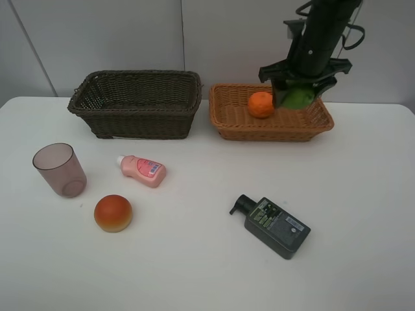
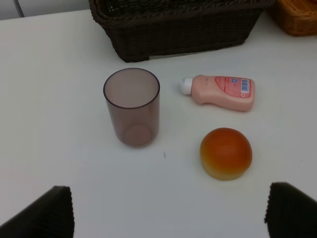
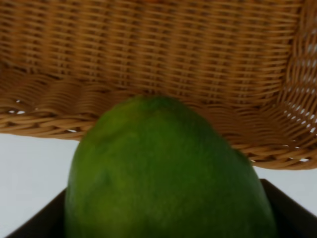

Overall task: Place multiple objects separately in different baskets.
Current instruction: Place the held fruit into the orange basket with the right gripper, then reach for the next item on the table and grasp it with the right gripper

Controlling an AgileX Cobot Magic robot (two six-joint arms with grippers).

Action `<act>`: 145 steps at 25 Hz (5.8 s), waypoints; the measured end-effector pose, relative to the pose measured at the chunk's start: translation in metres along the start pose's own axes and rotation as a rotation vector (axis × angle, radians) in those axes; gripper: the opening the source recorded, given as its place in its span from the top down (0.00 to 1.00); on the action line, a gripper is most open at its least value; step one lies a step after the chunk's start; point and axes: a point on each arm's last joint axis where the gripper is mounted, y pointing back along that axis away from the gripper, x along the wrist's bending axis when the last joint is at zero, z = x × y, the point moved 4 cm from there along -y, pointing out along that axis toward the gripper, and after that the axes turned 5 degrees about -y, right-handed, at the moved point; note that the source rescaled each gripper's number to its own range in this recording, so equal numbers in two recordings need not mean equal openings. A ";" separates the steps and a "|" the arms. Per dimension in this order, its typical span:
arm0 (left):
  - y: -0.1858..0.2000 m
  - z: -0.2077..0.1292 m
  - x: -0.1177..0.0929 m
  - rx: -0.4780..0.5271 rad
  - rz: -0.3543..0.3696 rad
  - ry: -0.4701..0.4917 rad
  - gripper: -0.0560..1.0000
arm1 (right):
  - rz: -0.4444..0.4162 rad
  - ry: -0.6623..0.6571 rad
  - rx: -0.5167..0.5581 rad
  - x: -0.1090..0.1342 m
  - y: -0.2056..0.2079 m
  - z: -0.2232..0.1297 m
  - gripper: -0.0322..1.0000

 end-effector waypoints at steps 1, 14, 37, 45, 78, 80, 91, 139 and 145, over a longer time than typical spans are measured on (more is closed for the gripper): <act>0.000 0.000 0.000 0.000 0.000 0.000 0.00 | -0.002 -0.012 -0.005 -0.005 -0.001 0.002 0.94; 0.000 0.000 0.000 0.000 0.000 0.000 0.00 | 0.047 -0.036 -0.138 -0.014 -0.043 0.032 0.94; 0.000 0.000 0.000 0.000 0.000 0.000 0.00 | 0.028 -0.006 -0.199 -0.017 -0.093 0.044 0.61; 0.000 0.000 0.000 0.000 0.000 0.000 0.00 | 0.030 -0.010 -0.212 -0.018 -0.084 0.045 0.06; 0.000 0.000 0.000 0.000 0.000 0.000 0.00 | 0.174 0.572 0.173 0.078 -0.008 -0.179 0.06; 0.000 0.000 0.000 0.000 0.000 0.000 0.00 | 0.177 0.597 0.170 0.075 -0.012 -0.190 0.06; 0.000 0.000 0.000 0.000 0.000 0.000 0.00 | 0.202 0.666 0.096 0.075 -0.029 -0.221 0.06; 0.000 0.000 0.000 0.000 0.000 0.000 0.00 | 0.204 0.865 -0.009 0.068 -0.049 -0.243 0.06; 0.000 0.000 0.000 0.000 0.000 0.000 0.00 | 0.203 0.861 -0.026 0.064 -0.036 -0.244 0.06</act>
